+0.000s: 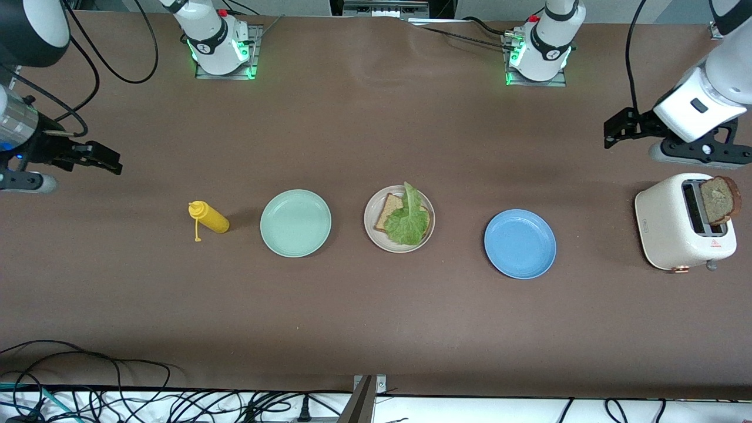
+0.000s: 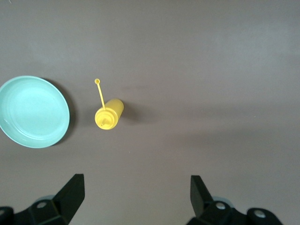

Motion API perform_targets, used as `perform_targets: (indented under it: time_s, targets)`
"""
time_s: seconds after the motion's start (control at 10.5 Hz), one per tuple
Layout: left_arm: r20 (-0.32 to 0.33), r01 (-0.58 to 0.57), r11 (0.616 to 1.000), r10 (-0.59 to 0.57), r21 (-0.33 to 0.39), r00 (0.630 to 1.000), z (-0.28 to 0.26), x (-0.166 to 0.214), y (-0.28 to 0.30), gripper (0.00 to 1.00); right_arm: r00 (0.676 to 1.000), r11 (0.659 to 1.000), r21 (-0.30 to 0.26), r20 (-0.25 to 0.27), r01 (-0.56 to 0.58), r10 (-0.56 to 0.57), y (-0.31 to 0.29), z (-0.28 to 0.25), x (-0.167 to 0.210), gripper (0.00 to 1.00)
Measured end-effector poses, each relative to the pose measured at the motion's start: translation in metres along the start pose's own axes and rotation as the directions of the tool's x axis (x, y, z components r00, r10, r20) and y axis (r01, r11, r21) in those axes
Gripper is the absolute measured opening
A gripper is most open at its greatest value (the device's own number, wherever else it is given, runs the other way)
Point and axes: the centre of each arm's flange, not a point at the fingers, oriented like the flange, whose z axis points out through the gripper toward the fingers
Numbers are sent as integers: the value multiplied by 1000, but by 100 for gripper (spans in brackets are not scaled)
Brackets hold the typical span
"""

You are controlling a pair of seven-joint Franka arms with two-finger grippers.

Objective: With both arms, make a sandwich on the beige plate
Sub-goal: 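Move the right gripper down to the yellow mustard bottle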

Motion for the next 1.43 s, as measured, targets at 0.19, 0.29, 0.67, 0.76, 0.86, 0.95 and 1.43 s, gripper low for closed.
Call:
perform_targets:
  time_s: [0.19, 0.29, 0.67, 0.76, 0.86, 0.95, 1.43]
  targets:
    - [22, 74, 997, -73, -12, 997, 16, 11, -48, 100, 990, 991, 8, 32, 136, -136, -9, 25, 5, 100]
    - [30, 89, 996, -88, -15, 996, 22, 16, -59, 100, 973, 973, 10, 20, 229, -230, -16, 36, 7, 100]
    - [11, 40, 999, -40, -13, 999, 14, 24, -30, 100, 842, 842, 27, -59, 539, -537, -46, 92, 7, 100]
    - [9, 18, 1000, -18, -13, 1000, 12, 24, -18, 100, 790, 791, 39, -89, 611, -606, -45, 109, 5, 100]
    - [17, -1, 1000, 1, -12, 1000, 11, 24, -4, 100, 734, 735, 40, -108, 677, -670, -41, 126, 2, 100]
    - [26, -7, 1000, 7, -12, 1000, 11, 23, 4, 100, 691, 690, 54, -128, 721, -712, -33, 136, -1, 100]
    - [37, -8, 1000, 8, -12, 999, 11, 21, 7, 100, 563, 541, 158, -268, 826, -782, 32, 179, -17, 100]
